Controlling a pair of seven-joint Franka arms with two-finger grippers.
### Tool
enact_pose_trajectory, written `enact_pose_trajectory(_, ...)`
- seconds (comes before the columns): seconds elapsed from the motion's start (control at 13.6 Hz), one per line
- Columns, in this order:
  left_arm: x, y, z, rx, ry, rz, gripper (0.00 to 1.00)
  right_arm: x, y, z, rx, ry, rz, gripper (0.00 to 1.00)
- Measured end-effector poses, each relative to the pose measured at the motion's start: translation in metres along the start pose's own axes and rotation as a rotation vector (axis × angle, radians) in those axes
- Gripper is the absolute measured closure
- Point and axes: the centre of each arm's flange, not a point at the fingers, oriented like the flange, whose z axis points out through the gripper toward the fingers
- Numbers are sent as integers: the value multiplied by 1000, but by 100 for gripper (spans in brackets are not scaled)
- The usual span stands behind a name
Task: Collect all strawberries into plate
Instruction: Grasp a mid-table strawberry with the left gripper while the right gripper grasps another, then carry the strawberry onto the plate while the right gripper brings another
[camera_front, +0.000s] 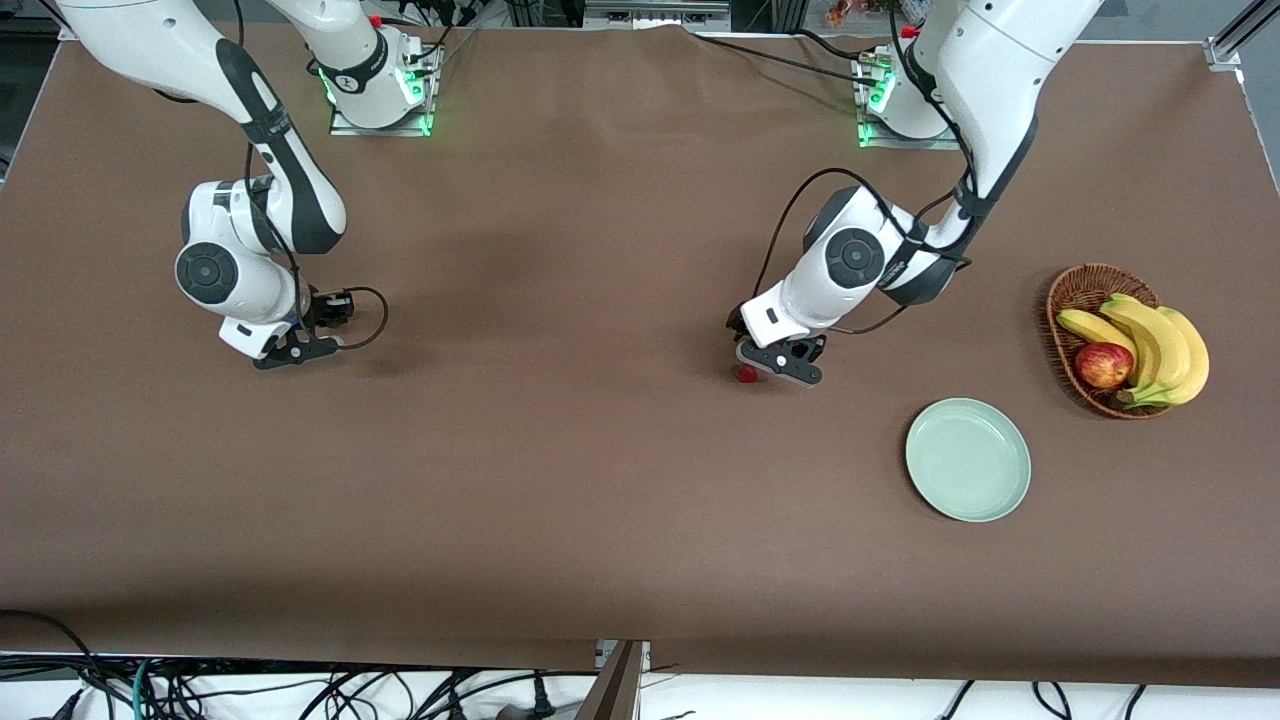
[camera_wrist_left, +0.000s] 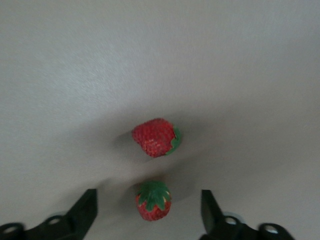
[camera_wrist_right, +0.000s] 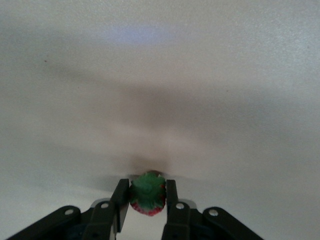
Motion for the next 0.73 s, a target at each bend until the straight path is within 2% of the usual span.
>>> enact_pose_trajectory(0.22, -3, 1, 9, 38, -7, 65, 49, 0, 0, 0, 0, 4, -1, 69)
enact_pose_trajectory(0.37, -4, 1, 10, 57, -4, 96, 68, 1, 0, -1, -2, 11, -1, 69)
enact_pose_trajectory(0.59, 2, -8, 0, 75, -3, 89, 68, 29, -17, -32, -12, 113, -14, 69)
enact_pose_trajectory(0.73, 12, -30, -33, 129, -65, 57, 68, 60, -63, -65, 1, 188, 30, 69)
